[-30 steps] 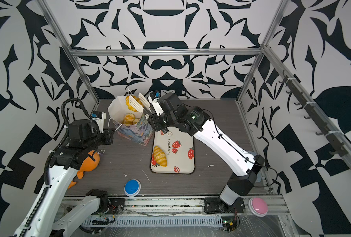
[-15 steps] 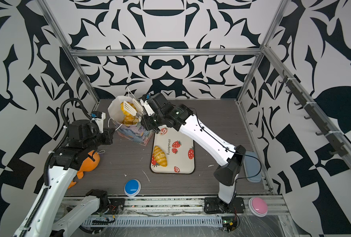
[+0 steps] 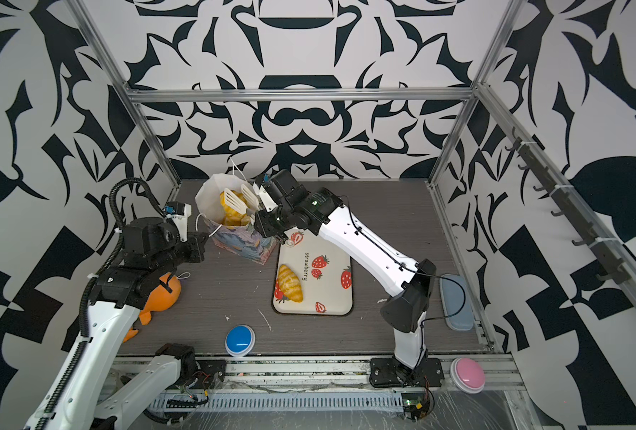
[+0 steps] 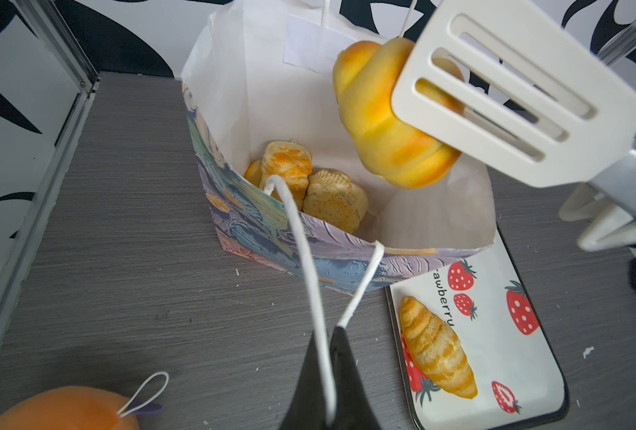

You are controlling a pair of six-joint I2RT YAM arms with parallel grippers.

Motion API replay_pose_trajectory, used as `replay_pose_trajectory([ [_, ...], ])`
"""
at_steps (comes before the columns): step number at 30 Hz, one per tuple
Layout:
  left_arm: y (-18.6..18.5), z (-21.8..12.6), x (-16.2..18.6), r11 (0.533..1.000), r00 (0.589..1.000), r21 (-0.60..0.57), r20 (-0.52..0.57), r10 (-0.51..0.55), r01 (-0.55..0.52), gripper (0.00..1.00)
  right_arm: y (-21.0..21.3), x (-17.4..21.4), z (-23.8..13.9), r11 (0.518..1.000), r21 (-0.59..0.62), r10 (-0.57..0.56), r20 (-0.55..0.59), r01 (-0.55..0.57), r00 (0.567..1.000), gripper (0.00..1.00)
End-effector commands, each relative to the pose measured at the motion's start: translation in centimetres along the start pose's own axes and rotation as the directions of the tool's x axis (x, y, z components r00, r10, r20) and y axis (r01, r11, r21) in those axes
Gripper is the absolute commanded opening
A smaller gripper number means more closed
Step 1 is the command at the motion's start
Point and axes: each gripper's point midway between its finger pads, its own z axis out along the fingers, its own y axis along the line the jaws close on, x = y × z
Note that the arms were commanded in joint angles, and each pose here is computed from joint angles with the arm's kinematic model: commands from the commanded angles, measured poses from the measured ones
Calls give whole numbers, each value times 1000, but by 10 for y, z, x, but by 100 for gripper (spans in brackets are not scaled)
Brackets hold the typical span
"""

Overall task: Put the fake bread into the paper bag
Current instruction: 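Carry the striped bun in the tongs over the bag opening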

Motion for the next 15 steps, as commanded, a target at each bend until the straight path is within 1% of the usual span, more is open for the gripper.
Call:
replay_pose_trajectory([
  [1, 3, 1, 11, 1000, 1000, -10, -30, -7, 6, 5, 9, -20, -22, 999, -40, -5, 87, 9, 996, 45],
  [8, 3, 1, 11, 1000, 1000, -10, -30, -5, 5, 5, 7, -17, -27, 999, -39, 2, 93, 2, 996, 52],
  [15, 3, 0, 11, 1000, 1000, -8, -28, -4, 4, 6, 10, -22, -43, 999, -44, -2, 123, 7, 992, 54],
])
